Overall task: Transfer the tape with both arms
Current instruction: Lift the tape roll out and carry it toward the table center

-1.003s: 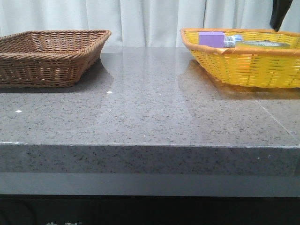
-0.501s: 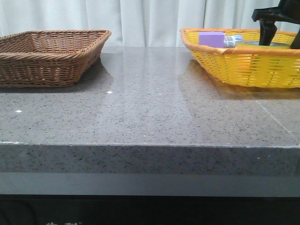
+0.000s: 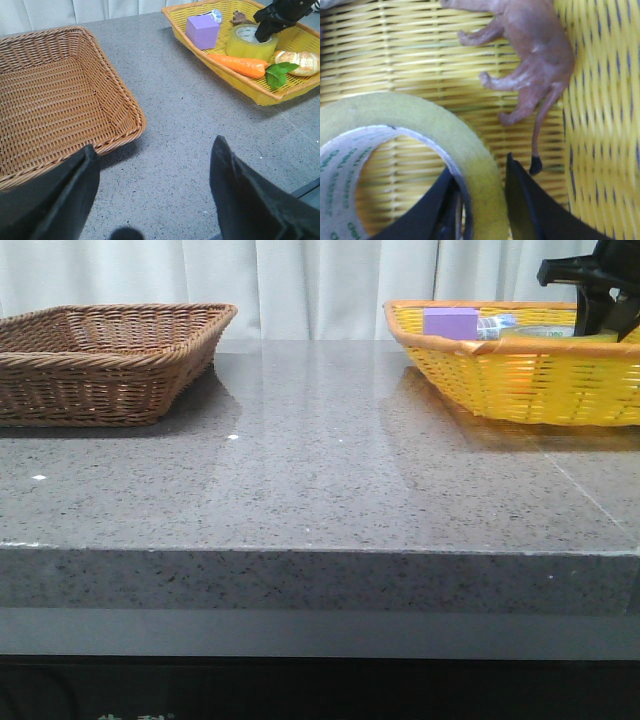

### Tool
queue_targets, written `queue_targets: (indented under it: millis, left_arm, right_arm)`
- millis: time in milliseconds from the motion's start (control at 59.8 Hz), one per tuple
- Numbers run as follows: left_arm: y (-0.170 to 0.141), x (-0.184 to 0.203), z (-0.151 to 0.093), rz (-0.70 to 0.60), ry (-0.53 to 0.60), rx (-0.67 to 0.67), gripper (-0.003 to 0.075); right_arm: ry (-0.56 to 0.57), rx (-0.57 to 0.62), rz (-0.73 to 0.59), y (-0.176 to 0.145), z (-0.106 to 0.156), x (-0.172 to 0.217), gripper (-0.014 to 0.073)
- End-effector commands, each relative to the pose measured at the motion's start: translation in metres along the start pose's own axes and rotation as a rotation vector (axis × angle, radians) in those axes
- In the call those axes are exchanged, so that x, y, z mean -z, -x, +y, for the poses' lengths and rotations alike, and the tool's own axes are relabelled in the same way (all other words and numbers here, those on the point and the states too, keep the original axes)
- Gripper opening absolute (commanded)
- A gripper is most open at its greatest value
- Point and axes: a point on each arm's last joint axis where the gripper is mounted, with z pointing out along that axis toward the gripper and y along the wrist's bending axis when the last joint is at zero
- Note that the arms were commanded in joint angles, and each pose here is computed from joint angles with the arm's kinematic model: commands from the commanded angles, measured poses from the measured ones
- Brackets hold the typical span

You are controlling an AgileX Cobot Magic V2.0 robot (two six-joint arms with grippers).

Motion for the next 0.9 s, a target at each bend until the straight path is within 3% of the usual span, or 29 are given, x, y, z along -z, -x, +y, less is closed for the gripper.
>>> queue_targets:
  millis: [0,435,635,886]
  left_arm:
    - [0.015,0.004,-0.002,-0.100,-0.010,0.010,0.0472]
    - [0.015,0.004,-0.002,-0.100,-0.010,0.010,0.0472]
    - [0.015,0.004,-0.002,-0.100,-0.010,0.010,0.0472]
    - [0.015,0.004,-0.002,-0.100,-0.010,0.010,0.0472]
  right_arm:
    - [0.016,0.014,-0.207,0.021,0.005,0.076,0.0220]
    - [0.114,0.061,-0.300,0.021,0.025,0.131,0.0136]
    - [0.226,0.216,-0.357,0.013,0.069,0.163,0.0136]
    - [0.339,0.465,-0.366,-0.010,0.143,0.179,0.0136]
